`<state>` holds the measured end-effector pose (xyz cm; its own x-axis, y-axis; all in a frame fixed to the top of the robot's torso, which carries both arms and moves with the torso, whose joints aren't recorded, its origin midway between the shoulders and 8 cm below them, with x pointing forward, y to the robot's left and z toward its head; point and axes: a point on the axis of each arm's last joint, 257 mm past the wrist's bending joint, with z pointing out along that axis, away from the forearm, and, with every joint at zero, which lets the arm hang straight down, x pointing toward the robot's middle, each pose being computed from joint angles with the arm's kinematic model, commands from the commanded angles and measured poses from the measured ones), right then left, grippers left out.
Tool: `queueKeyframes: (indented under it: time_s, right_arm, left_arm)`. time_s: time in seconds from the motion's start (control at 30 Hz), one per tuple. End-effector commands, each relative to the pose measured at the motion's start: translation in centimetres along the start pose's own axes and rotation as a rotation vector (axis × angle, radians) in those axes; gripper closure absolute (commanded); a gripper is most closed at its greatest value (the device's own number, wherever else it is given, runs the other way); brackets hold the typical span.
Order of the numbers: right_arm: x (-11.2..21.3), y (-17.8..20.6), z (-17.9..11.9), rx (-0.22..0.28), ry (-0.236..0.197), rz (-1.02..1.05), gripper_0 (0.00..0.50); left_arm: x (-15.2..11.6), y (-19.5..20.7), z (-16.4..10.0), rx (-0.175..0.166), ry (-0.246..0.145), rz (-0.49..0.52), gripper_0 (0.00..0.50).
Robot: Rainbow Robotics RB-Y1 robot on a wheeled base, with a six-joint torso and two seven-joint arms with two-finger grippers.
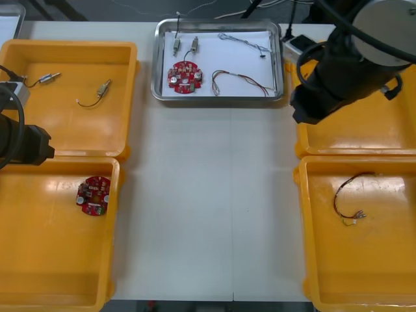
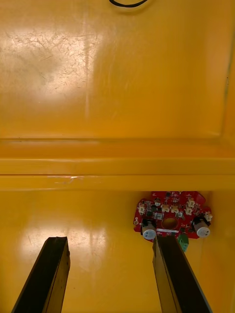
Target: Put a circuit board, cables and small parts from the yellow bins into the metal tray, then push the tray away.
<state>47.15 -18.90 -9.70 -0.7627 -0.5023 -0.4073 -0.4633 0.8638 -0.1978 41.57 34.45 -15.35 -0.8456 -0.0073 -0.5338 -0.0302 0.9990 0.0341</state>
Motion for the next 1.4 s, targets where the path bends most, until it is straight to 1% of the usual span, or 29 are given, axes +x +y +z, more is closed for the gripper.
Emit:
queueKeyframes:
  time_s: [0.03,0.13,0.2,0.3,0.47,0.67,0.8,0.97,1.17,1.33,1.4]
  right_arm:
    - [2.1,-3.5,-2.0,0.012,-0.033,0.179,0.0]
    - [3.8,-4.6,-2.3,-0.011,-0.023,0.276,0.0]
    - [4.7,-5.4,-2.5,-0.018,-0.018,0.327,0.0]
    - [6.2,-6.8,-2.8,-0.004,-0.016,0.397,0.0]
    - [9.9,-9.1,-2.5,0.039,0.012,0.563,0.0]
    - [13.8,-10.8,-2.1,0.072,0.036,0.663,0.0]
    - [15.5,-11.7,-1.6,0.09,0.026,0.698,0.0]
    - [16.3,-11.5,-1.0,0.09,0.009,0.683,0.0]
    - [16.9,-10.9,0.0,0.083,0.008,0.658,0.0]
    - [17.6,-10.3,1.0,0.076,0.016,0.652,0.0]
    - [17.7,-10.2,1.4,0.078,0.012,0.623,0.0]
  left_arm:
    - [-0.7,1.7,-1.3,-0.046,-0.03,0.022,0.0]
    - [-0.7,1.7,-1.3,-0.046,-0.03,0.022,0.0]
    - [-0.7,1.7,-1.3,-0.046,-0.03,0.022,0.0]
    - [-0.7,1.7,-1.3,-0.046,-0.03,0.022,0.0]
    - [-0.7,1.7,-1.3,-0.046,-0.03,0.022,0.0]
    - [-0.7,1.7,-1.3,-0.046,-0.03,0.022,0.0]
    - [-0.7,1.7,-1.3,-0.046,-0.03,0.022,0.0]
    - [-0.7,1.7,-1.3,-0.046,-0.03,0.022,0.0]
    - [-0.7,1.7,-1.3,-0.046,-0.03,0.022,0.0]
    - [-0.7,1.7,-1.3,-0.046,-0.03,0.022,0.0]
    - [-0.7,1.7,-1.3,-0.046,-0.03,0.022,0.0]
